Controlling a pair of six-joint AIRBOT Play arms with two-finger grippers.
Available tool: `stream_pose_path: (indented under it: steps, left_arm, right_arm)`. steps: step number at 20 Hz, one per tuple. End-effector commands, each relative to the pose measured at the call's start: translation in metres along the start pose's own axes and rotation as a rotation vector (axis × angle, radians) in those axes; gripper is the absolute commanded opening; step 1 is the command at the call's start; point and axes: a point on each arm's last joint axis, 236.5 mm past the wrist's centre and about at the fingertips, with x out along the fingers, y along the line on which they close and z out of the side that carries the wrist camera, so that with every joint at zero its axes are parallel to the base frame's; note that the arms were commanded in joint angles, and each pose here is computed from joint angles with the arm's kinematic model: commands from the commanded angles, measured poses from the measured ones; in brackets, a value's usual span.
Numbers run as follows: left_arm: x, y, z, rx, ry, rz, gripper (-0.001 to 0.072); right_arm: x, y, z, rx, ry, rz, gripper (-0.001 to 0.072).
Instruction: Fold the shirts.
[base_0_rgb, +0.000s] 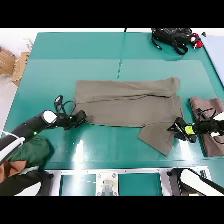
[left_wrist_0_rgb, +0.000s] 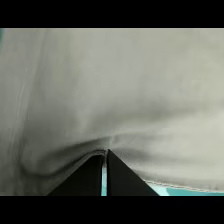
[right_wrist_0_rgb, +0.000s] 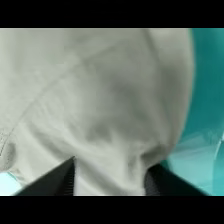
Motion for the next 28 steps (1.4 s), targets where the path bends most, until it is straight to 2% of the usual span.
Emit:
stream_pose_path:
  steps: [1,3,6,10,14,20,28]
  left_arm:
    - [-0.008,0.007,0.007,0.029,0.027,0.010,0.0024]
    - [-0.010,0.012,0.006,0.044,0.049,0.017,0.0024]
    - [-0.014,0.020,-0.006,0.119,0.109,0.054,0.0023]
    - [-0.035,0.039,-0.023,0.279,0.262,0.180,0.0023]
    - [-0.059,0.026,-0.015,0.361,0.317,0.214,0.0023]
    - [-0.064,-0.032,0.056,0.470,0.166,0.163,0.0023]
    - [-0.002,-0.067,0.143,0.500,0.131,0.177,0.0024]
  right_arm:
    - [0.003,0.014,-0.008,-0.051,0.025,0.035,0.0071]
    - [0.002,0.013,-0.015,-0.053,0.055,0.033,0.0019]
    - [-0.003,0.004,-0.025,-0.078,0.082,-0.006,0.0018]
    - [-0.022,-0.008,-0.025,-0.080,0.037,-0.082,0.0017]
    - [-0.053,0.006,-0.015,-0.092,-0.019,-0.079,0.0018]
    - [-0.090,0.093,0.036,-0.215,-0.189,0.067,0.0018]
    - [-0.083,0.184,0.144,-0.263,-0.217,0.161,0.0019]
